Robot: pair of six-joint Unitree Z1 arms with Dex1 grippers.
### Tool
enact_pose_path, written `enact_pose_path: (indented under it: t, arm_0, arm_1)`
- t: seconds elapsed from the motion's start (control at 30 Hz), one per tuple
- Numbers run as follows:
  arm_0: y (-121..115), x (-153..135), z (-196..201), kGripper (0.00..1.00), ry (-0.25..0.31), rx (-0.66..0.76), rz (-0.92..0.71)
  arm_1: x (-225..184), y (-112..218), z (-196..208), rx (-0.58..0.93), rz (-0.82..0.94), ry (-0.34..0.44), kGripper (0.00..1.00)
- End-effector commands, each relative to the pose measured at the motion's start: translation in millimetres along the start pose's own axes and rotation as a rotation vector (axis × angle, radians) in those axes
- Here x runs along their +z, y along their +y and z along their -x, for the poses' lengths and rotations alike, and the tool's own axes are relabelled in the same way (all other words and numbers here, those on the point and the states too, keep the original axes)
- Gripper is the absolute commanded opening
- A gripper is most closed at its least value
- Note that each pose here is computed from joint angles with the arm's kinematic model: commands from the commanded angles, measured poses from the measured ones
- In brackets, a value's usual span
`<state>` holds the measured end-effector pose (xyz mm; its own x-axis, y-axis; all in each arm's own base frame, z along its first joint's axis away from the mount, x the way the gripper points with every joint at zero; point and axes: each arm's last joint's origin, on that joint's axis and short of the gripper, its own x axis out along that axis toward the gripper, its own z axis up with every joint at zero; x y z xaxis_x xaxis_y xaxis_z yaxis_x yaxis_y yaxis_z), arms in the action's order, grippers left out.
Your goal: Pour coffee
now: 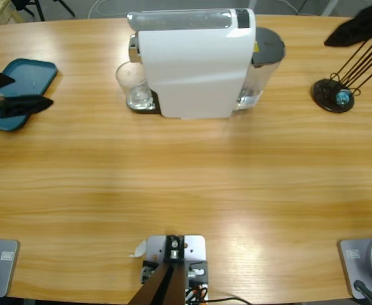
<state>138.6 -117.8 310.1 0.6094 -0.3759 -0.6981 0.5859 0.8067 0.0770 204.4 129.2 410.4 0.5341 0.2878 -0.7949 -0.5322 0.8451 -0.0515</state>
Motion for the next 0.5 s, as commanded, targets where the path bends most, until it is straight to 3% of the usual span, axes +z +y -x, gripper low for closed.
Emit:
enact_pose_path:
  t: [0.03, 0.23, 0.5]
  arm_0:
    - [8, -29, 3, 0.977, 0.024, 0.164, 0.175]
    - [10, -33, 2, 0.977, -0.003, 0.210, 0.206]
    - [8, -30, -8, 0.977, 0.029, 0.197, 0.191]
  arm_1:
    - [55, -3, -51, 0.007, -0.005, 0.128, 0.000]
    - [97, -4, -62, 0.006, -0.005, 0.118, 0.000]
    - [122, 5, -95, 0.040, 0.012, 0.143, 0.000]
